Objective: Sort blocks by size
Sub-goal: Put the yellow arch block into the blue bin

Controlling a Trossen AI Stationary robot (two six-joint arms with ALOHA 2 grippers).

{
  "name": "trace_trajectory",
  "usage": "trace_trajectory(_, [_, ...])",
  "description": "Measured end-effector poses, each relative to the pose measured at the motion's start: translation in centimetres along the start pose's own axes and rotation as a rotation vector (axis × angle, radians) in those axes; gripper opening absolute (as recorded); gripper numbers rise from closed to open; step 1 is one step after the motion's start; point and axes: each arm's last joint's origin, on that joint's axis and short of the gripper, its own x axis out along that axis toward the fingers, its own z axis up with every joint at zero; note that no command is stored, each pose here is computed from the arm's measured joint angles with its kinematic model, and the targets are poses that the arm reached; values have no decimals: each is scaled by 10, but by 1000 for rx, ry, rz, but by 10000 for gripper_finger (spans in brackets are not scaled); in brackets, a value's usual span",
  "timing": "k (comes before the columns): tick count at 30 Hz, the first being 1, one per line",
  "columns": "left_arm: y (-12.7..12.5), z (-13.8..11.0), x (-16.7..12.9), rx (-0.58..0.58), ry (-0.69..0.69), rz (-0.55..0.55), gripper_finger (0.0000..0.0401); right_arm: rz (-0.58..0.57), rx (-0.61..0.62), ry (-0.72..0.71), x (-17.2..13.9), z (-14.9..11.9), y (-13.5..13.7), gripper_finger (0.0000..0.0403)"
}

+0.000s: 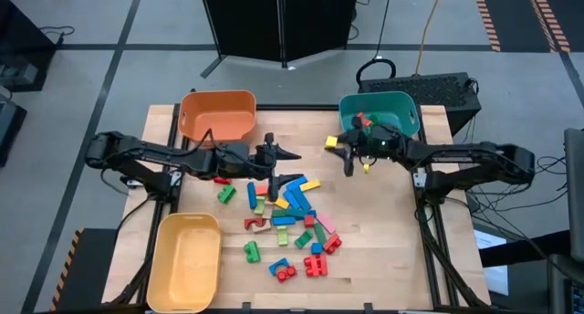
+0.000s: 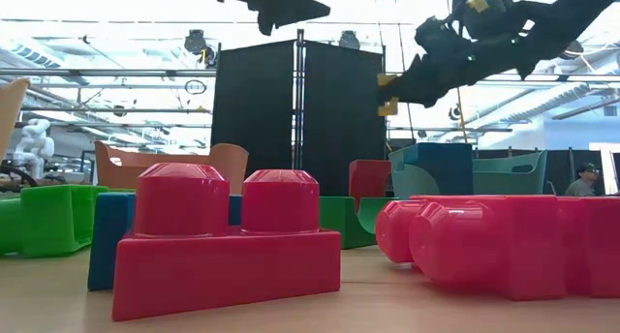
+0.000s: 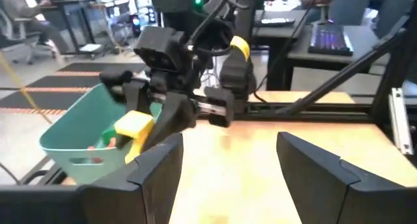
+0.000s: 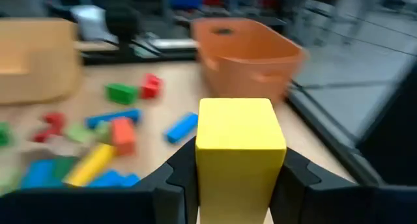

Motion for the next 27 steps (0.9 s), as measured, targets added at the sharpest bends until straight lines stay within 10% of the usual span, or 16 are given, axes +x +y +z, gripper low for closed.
trace_trajectory(14, [2, -37, -5, -65, 176, 172, 246, -428, -11, 184, -26, -11, -48, 118])
trace_trajectory(27, [2, -41, -6, -52, 217, 200, 246, -576, 53, 361, -26, -42, -92, 118])
